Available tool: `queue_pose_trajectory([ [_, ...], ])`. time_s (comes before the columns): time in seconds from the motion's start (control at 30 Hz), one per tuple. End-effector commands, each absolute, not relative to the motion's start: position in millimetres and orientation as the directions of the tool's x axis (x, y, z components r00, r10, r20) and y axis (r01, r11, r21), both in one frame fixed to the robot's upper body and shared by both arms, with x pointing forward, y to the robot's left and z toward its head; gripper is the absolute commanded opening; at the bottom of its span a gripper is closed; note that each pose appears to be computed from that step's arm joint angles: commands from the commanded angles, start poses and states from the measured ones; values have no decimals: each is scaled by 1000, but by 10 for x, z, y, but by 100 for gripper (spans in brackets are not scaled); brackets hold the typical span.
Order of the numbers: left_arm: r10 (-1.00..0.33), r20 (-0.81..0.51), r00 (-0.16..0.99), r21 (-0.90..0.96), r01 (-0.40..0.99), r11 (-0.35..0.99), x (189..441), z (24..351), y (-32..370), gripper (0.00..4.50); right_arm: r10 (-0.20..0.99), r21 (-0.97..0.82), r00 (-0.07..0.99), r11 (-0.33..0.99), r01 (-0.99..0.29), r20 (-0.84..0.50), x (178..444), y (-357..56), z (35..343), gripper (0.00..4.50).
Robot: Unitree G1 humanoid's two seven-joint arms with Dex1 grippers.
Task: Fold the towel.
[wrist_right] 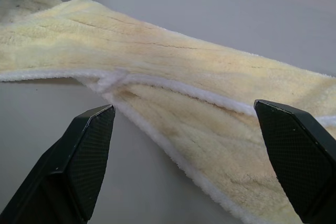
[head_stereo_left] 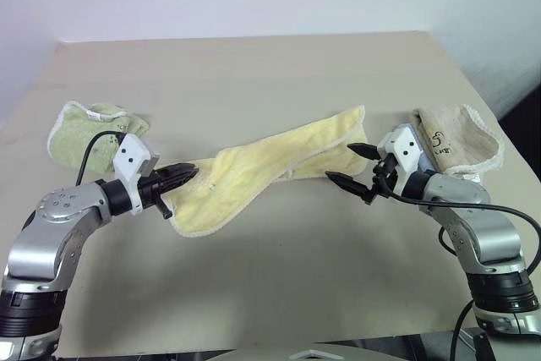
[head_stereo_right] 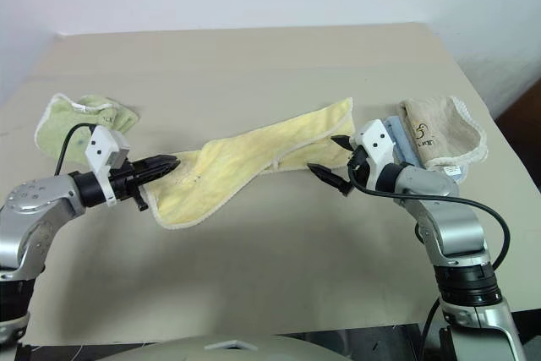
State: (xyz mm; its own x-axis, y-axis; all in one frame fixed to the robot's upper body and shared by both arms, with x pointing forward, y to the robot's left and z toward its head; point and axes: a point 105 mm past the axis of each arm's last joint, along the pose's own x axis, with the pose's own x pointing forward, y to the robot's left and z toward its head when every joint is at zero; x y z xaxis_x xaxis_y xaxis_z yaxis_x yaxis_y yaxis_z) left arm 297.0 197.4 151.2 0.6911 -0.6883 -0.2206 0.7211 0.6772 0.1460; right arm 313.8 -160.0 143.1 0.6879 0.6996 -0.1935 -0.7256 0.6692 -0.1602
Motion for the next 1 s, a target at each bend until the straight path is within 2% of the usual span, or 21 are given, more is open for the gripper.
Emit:
queue_pose_trajectory([
  [0.03,-698,-196,689,179,725,665,2990,1587,1954,47,699,-205,699,669,-714,-152,3119,-1633,1589,446],
  [0.63,-719,-180,671,219,740,636,3039,1632,1852,47,697,-212,704,674,-708,-137,3129,-1629,1557,446],
  [1.0,-738,-246,629,275,775,569,3021,1629,1892,47,698,-220,704,672,-707,-130,3206,-1595,1569,446],
])
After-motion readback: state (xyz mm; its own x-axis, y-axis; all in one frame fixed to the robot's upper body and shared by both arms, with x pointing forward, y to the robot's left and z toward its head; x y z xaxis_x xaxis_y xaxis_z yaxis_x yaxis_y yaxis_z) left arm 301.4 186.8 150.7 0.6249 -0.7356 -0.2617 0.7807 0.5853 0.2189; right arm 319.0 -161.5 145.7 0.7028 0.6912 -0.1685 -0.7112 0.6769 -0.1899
